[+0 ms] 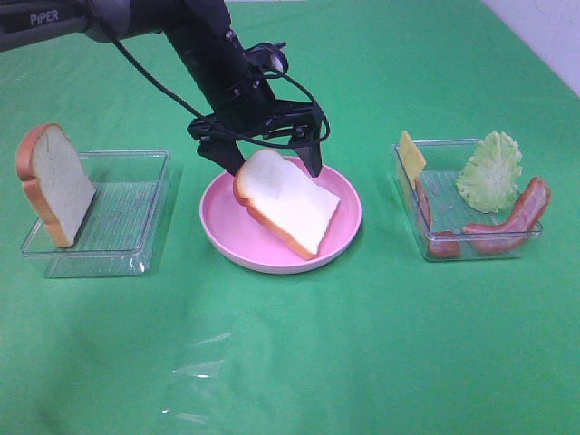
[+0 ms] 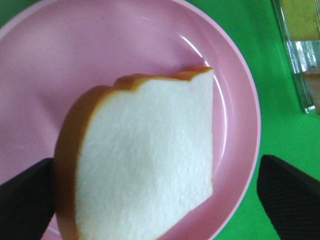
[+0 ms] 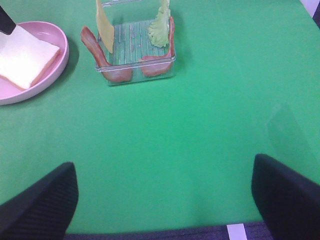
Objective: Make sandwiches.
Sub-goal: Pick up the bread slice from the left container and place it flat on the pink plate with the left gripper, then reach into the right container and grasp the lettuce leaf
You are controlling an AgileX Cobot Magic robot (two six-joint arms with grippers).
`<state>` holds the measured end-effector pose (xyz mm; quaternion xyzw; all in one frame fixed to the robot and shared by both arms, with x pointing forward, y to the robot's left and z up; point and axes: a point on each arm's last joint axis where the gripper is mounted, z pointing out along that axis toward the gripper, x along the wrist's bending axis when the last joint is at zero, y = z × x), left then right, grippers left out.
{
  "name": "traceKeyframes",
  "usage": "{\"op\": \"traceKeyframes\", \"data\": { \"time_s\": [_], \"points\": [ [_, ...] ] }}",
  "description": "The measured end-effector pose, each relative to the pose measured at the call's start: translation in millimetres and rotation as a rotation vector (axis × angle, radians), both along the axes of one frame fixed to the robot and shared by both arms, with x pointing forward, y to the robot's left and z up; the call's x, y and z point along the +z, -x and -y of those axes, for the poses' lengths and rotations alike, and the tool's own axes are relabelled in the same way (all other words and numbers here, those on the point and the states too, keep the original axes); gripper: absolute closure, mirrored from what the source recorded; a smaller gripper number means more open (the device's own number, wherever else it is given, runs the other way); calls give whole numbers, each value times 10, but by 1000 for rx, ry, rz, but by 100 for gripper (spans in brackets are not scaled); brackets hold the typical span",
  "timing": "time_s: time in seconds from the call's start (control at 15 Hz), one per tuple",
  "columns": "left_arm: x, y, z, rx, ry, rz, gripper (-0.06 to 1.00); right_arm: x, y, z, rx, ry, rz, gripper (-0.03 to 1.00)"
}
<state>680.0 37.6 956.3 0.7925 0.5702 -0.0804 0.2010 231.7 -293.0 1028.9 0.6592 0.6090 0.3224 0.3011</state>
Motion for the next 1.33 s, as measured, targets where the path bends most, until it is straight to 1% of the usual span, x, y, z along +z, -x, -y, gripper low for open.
{"op": "traceKeyframes", "data": {
  "time_s": [0.13,0.27,0.47,0.6,0.67,0.73,0.87,0.93,1.07,1.2,1.33],
  "points": [
    [175,-38,-35,8,-45,35,-5,0,0,0,0,0,0,7],
    [407,-121,-97,20,-107,146,-4,0,0,0,0,0,0,7],
    [840,-71,-204,37,-139,258,-5,0,0,0,0,0,0,7],
    [1037,27,-279,40,-152,285,-5,0,0,0,0,0,0,7],
    [1083,64,-311,41,-159,287,-5,0,0,0,0,0,0,7],
    [1122,135,-380,40,-182,280,-5,0,0,0,0,0,0,7],
    [1213,249,-646,65,-213,257,-5,0,0,0,0,0,0,7],
    [1288,336,-952,114,-235,234,-5,0,0,0,0,0,0,7],
    [1428,472,-1378,191,-261,226,-5,0,0,0,0,0,0,7],
    [1562,721,-1658,223,-273,224,-5,0,0,0,0,0,0,7],
    [1705,1067,-1963,260,-289,234,-5,0,0,0,0,0,0,7]
  ]
}}
